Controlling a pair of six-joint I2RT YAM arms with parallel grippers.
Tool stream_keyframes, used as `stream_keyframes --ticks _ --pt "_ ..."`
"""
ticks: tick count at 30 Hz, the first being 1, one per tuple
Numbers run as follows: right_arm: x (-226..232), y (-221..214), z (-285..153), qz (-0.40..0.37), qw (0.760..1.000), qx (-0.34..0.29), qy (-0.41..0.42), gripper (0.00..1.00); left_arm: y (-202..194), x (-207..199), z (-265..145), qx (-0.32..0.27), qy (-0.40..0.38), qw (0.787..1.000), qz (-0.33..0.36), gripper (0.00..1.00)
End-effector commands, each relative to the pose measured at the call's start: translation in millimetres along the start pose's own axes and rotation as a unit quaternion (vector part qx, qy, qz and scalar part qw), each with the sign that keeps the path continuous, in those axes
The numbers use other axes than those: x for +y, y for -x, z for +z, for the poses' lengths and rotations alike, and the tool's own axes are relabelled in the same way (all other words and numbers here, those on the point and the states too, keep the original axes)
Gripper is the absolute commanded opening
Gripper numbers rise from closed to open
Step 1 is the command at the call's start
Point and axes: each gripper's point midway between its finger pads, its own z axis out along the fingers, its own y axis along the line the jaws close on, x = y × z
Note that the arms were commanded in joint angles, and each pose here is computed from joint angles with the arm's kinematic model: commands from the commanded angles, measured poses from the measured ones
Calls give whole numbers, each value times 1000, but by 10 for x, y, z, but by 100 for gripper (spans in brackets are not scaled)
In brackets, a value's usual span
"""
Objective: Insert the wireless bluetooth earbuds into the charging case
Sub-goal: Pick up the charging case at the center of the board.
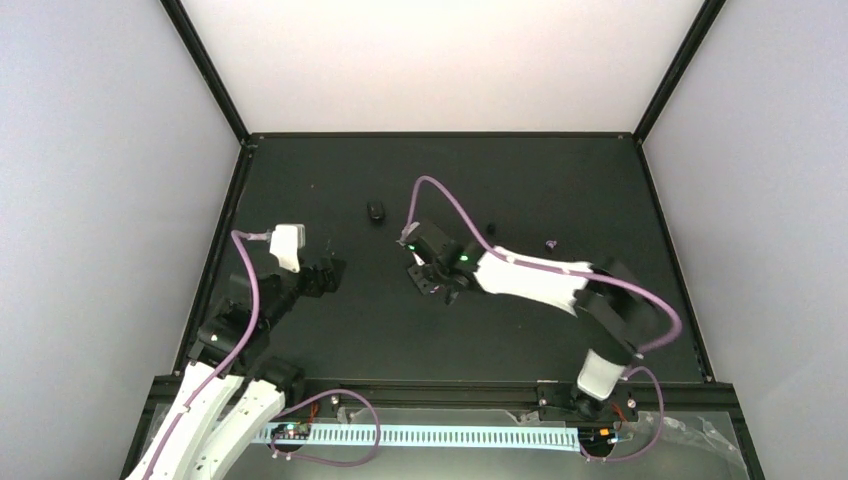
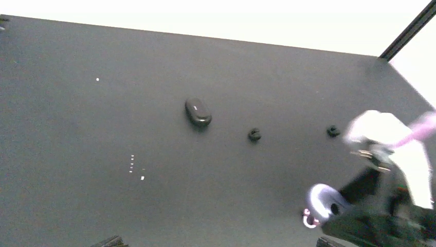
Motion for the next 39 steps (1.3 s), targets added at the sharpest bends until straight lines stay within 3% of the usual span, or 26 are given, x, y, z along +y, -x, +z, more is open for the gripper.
stream_keyframes --ticks 1,5,10,14,22,29,39 --pt "85 210 -824 -36 991 -127 2 41 84 -165 -7 -9 -46 996 -74 99" --pt "121 5 -1424 -84 979 -186 4 41 97 -346 33 -18 -107 982 -153 99" --pt "69 -249 -1944 -129 966 -226 3 41 209 -1031 -141 -20 -321 934 -154 99" --pt "-12 -375 -2178 -151 960 -237 -11 41 161 -1371 -190 26 -389 910 -142 99" --pt "-31 -397 -2293 -209 948 -236 -34 41 -9 -1886 -199 88 -426 897 -81 99" --pt "137 -350 -2300 -265 936 -229 -38 40 -130 -2051 -81 137 -410 900 -50 99" --pt "366 -215 -2266 -278 931 -235 -21 41 -345 -2206 27 177 -406 896 -40 96"
